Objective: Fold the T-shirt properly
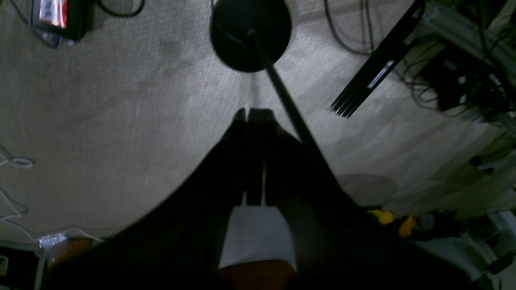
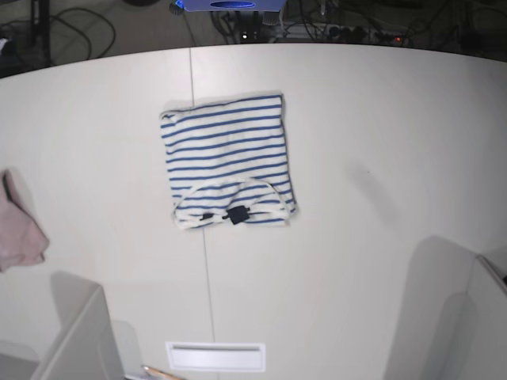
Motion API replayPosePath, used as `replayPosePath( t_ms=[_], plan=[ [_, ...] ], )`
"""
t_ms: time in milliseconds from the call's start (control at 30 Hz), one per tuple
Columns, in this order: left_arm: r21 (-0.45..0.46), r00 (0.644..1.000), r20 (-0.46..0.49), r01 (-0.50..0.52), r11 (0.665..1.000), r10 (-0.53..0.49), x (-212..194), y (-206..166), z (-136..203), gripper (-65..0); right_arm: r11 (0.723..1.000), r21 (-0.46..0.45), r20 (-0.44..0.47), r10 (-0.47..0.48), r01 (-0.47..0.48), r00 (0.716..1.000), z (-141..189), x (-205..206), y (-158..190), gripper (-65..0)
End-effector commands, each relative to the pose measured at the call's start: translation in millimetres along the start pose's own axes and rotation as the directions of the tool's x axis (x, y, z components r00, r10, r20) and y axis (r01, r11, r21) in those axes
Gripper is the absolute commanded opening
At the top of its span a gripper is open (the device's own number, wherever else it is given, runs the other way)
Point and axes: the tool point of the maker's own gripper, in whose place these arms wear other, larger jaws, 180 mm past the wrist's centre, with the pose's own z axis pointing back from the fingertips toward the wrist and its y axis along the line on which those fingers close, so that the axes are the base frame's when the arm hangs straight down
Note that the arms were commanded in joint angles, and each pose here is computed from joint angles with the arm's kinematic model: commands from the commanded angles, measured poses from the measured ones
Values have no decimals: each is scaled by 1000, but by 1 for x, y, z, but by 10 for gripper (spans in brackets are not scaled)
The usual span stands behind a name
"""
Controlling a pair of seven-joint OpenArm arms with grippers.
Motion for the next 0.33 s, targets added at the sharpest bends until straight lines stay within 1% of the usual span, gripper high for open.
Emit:
replayPosePath(
  t_ms=[0, 133, 300],
  plan=[
    [-9, 1000, -14, -7, 1000, 7, -10, -3, 3, -650, 1000, -3, -24, 7, -7, 1000, 3, -14, 1, -650],
    [-5, 1000, -11, -4, 1000, 4, -9, 0, 4, -650, 1000, -11, -11, 3, -3, 1000, 0, -5, -4, -650],
    [-4, 1000, -10, -4, 1000, 4, -9, 0, 4, -650, 1000, -11, -11, 3, -3, 1000, 0, -5, -4, -650]
  ],
)
